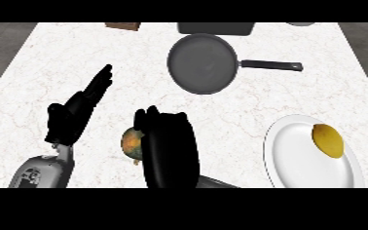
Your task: Pick the squash from the plate and place it in the pan
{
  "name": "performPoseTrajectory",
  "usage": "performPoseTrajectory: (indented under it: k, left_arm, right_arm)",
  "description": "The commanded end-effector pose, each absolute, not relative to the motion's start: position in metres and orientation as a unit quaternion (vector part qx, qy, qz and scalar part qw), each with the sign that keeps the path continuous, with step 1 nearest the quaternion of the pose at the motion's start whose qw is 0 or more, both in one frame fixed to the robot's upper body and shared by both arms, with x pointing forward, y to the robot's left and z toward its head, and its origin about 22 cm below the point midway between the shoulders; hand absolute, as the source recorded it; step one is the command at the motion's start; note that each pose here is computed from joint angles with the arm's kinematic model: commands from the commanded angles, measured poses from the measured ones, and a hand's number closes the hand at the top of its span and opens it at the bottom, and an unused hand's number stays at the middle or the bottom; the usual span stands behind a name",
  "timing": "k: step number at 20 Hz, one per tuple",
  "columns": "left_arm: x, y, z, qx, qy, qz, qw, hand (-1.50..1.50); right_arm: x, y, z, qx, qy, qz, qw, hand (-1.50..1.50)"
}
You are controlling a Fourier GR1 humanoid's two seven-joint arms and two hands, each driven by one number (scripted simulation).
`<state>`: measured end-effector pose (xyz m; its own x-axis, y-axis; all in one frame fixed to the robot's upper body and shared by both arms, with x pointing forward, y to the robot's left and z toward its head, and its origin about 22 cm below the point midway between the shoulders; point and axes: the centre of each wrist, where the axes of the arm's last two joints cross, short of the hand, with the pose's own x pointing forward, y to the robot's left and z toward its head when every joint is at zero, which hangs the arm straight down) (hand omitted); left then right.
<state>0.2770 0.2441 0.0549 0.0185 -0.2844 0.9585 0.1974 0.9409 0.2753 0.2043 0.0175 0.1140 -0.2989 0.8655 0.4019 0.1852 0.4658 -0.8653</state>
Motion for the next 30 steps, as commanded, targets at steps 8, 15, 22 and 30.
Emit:
performPoseTrajectory:
  k: [8, 15, 22, 30]
  left_arm:
    - [0.292, 0.236, 0.065, 0.038, -0.680, -0.165, 0.713, 0.00]
    - [0.279, 0.249, 0.051, 0.027, -0.683, -0.171, 0.710, 0.00]
    - [0.278, 0.240, 0.050, 0.035, -0.680, -0.170, 0.712, 0.00]
    - [0.296, 0.228, 0.057, 0.026, -0.690, -0.170, 0.703, 0.00]
  right_arm:
    - [0.295, 0.016, 0.089, -0.399, -0.709, 0.277, 0.511, 1.50]
    - [0.370, -0.021, 0.071, -0.436, -0.704, 0.255, 0.500, 1.50]
    - [0.398, -0.053, 0.044, -0.435, -0.707, 0.257, 0.494, 1.50]
    - [0.421, -0.064, 0.053, -0.440, -0.702, 0.253, 0.501, 1.50]
